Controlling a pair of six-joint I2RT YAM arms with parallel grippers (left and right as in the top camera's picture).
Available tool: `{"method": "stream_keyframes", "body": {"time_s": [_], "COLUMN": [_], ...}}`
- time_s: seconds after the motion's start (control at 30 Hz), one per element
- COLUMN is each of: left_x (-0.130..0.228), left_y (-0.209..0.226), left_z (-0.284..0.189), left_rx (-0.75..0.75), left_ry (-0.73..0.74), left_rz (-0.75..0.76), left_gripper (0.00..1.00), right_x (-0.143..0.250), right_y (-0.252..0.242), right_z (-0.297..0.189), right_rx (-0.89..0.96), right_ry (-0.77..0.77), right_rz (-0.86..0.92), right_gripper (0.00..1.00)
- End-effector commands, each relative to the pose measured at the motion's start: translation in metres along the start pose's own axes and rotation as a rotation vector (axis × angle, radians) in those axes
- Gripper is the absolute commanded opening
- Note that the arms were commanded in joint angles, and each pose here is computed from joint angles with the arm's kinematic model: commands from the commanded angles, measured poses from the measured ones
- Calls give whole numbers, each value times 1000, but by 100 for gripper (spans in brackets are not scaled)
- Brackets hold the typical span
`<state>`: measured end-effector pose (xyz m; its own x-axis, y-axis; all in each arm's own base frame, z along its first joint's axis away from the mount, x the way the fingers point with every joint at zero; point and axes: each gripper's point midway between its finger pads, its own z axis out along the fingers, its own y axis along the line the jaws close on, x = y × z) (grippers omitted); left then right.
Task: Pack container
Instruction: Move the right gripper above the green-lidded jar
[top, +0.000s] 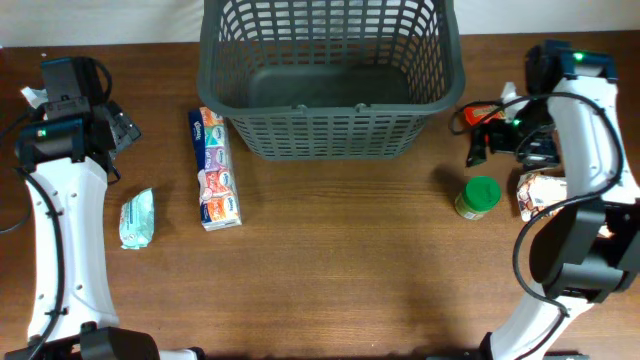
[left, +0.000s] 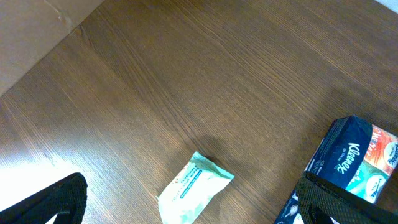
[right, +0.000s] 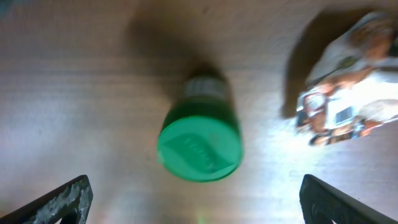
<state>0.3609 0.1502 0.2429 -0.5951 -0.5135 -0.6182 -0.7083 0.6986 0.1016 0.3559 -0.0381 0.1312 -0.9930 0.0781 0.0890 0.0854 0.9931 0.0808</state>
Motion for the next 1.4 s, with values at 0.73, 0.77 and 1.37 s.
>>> {"method": "stream_keyframes", "body": {"time_s": [0.73, 0.77, 1.37], "left_x": [-6, -6, -6], "left_y": [2, 2, 2], "left_z": [-7, -7, -7], "left_rx": [11, 11, 11], "left_ry": [-19, -19, -19], "left_rz": [-4, -4, -4], "left_gripper": [100, 100, 100], "right_x": [40, 43, 35], "right_y": [7, 8, 0], "right_z": [4, 1, 28], "right_rx": [21, 17, 51], "right_ry": [49, 35, -118], "right_rz": [25, 25, 12], "right_gripper": [99, 99, 99]}}
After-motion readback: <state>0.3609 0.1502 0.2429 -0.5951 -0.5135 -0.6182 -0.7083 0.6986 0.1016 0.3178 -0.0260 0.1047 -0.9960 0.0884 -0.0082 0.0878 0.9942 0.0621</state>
